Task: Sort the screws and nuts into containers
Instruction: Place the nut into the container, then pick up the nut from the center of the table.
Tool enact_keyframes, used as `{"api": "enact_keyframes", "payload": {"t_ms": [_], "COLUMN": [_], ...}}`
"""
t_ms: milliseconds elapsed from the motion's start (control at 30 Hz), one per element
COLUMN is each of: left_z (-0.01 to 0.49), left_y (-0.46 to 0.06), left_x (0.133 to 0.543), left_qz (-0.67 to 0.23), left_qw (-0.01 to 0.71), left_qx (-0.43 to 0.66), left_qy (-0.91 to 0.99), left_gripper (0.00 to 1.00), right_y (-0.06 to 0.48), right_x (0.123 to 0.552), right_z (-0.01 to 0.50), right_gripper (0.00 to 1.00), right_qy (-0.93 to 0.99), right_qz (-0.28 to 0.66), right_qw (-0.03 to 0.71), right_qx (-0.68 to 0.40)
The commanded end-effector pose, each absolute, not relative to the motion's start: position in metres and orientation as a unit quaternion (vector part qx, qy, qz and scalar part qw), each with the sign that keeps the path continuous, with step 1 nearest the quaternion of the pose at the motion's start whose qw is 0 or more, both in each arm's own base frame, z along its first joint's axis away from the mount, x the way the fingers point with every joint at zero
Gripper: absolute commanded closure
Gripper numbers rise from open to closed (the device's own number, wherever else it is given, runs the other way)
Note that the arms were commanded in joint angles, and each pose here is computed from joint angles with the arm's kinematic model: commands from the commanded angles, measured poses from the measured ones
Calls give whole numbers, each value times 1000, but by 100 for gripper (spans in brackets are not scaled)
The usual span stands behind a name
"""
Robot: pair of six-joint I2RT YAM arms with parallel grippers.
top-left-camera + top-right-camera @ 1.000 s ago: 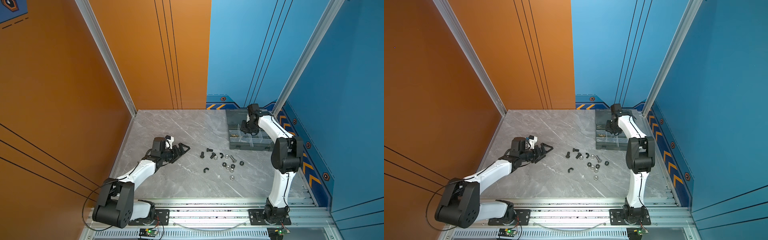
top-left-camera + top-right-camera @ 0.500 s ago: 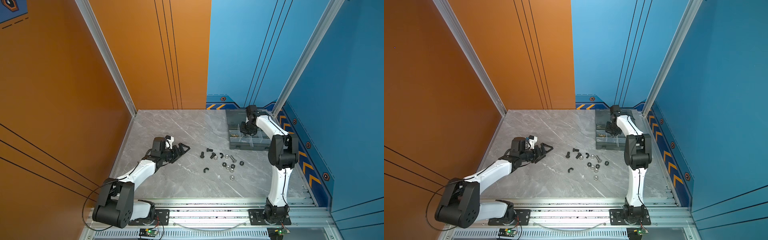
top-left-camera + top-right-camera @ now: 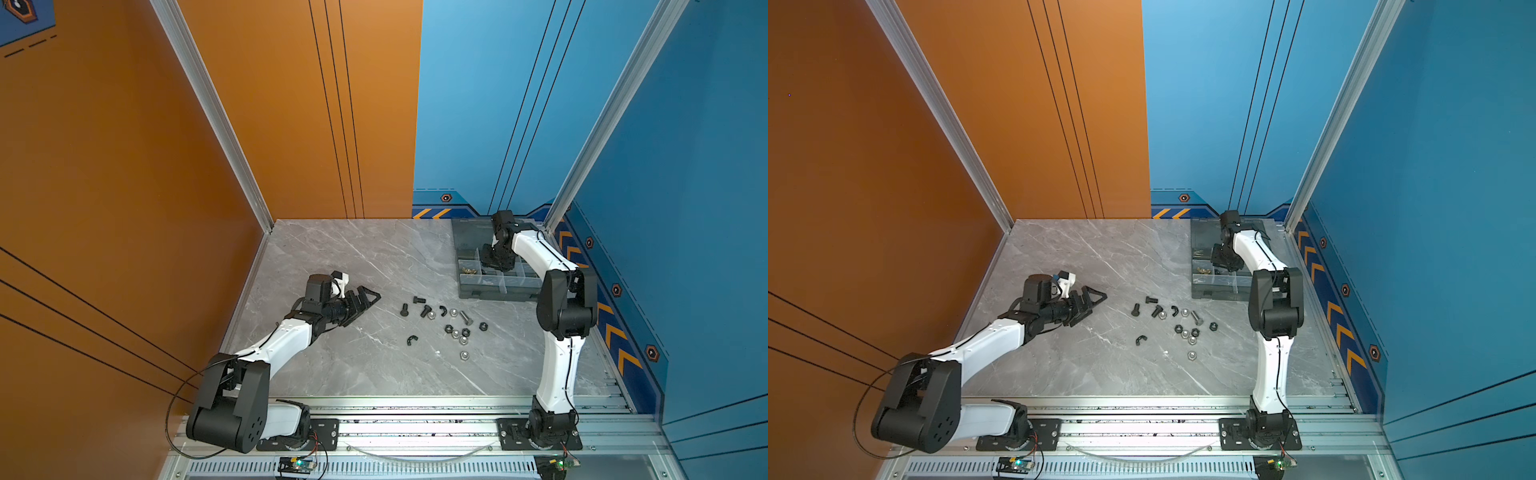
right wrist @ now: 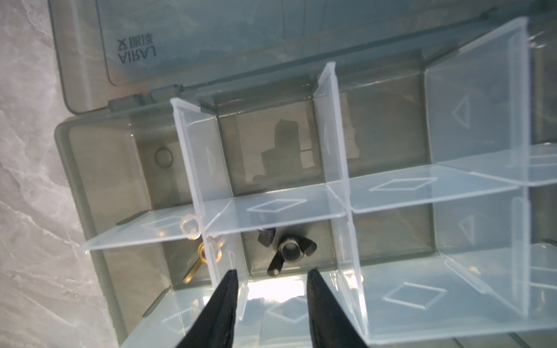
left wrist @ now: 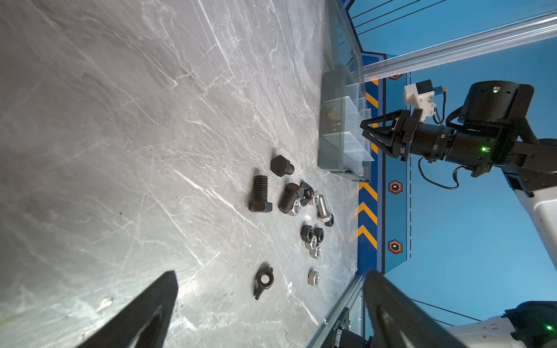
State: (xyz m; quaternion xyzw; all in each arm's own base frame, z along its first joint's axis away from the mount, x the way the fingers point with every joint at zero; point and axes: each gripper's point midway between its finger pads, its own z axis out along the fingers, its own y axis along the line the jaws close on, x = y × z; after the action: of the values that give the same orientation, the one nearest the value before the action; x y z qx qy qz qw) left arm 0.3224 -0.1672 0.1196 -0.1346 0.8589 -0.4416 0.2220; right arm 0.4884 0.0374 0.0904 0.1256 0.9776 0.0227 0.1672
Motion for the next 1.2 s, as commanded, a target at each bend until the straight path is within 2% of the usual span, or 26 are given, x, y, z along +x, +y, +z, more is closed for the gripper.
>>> {"api": "enact_keyframes", "payload": {"t_ms": [0, 300, 700, 967, 1167], "left_z": [125, 125, 124, 123, 124], "left_y": [-169, -162, -156, -154, -154], "left_x": [325, 323, 320, 318, 318], "left_qz": [-451, -452, -451, -449, -450], "left_qw": [223, 227, 226, 227, 225], "left_qx": [-130, -138, -144, -147, -146], "left_qy": [854, 852, 851, 852, 852], "left_gripper": [2, 2, 2, 2, 2], "right_y": [49, 137, 237, 278, 308], "right_x": [475, 397, 314, 276, 254], "right_z": [153, 156, 96, 65, 57], "right_gripper": [57, 53, 51, 51, 51], "right_qy": [970, 980, 989, 994, 990], "right_qz": [41, 98, 98, 98, 134], "right_qw": [213, 171, 91, 38, 5], "right_qx": [110, 37, -65, -42, -36]}}
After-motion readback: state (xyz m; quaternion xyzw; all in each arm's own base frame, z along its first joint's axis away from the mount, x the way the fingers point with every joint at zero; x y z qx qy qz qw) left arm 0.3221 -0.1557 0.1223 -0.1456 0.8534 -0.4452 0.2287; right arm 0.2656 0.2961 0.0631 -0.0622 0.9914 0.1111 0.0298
